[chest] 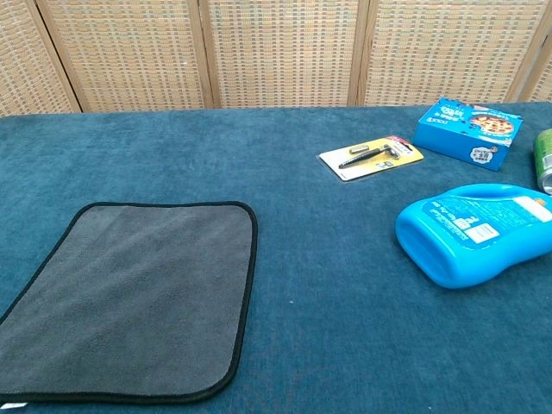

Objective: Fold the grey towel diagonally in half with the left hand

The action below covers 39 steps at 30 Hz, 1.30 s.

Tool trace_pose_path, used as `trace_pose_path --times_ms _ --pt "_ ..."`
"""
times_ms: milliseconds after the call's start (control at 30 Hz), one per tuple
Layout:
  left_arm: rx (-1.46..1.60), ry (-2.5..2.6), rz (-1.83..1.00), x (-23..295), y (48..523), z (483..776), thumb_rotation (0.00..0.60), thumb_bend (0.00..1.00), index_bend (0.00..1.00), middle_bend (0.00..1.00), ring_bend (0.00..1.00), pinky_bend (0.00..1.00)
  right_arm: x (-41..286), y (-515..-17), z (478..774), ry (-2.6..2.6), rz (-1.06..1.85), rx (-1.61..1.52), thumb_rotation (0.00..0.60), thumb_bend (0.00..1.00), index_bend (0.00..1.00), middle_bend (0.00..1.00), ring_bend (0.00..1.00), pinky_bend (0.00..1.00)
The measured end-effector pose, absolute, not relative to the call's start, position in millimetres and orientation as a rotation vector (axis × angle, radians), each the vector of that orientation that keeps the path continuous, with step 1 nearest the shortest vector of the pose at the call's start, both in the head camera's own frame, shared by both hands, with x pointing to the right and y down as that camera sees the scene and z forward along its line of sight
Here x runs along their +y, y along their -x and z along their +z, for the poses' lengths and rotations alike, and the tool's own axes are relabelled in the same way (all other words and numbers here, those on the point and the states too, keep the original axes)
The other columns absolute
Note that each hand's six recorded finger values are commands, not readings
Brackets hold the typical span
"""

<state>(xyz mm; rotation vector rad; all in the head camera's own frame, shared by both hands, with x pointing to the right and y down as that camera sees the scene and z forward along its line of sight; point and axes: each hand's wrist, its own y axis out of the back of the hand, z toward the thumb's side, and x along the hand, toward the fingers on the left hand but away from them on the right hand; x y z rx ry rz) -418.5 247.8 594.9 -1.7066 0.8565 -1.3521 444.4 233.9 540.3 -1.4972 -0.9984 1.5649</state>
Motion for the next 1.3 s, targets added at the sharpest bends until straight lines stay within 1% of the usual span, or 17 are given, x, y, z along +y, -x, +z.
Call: trace_pose_path --times_ms 167,433,667,800,900,1067,1300 --pt "0.771 1.753 -1.340 258.4 408.5 609.2 0.600 0.28 0.06 0.00 0.00 0.00 234.9 -445.7 538.0 1.488 1.569 -0.997 0.600 0.00 0.00 0.00 0.00 0.00" --pt "0.698 1.801 -1.320 270.4 393.2 622.0 0.600 0.28 0.21 0.00 0.00 0.00 235.2 -447.1 536.8 1.488 1.569 -1.005 0.600 0.00 0.00 0.00 0.00 0.00" --pt "0.669 1.811 -1.312 272.9 387.8 625.0 0.600 0.28 0.22 0.00 0.00 0.00 234.8 -447.0 537.5 1.489 1.569 -1.006 0.600 0.00 0.00 0.00 0.00 0.00" --pt "0.637 1.834 -1.313 279.6 384.2 625.2 0.600 0.28 0.22 0.00 0.00 0.00 234.4 -447.6 536.6 1.486 1.568 -1.013 0.600 0.00 0.00 0.00 0.00 0.00" --pt "0.591 1.832 -1.319 287.3 383.0 625.9 0.600 0.28 0.22 0.00 0.00 0.00 234.3 -447.7 535.4 1.485 1.564 -1.019 0.600 0.00 0.00 0.00 0.00 0.00" --pt "0.490 1.847 -1.372 315.9 385.8 634.4 0.600 0.28 0.22 0.00 0.00 0.00 233.9 -448.0 533.4 1.485 1.558 -1.030 0.600 0.00 0.00 0.00 0.00 0.00" --pt "0.460 1.832 -1.391 325.6 386.0 644.9 0.600 0.28 0.22 0.00 0.00 0.00 233.4 -447.0 534.2 1.492 1.552 -1.032 0.600 0.00 0.00 0.00 0.00 0.00"
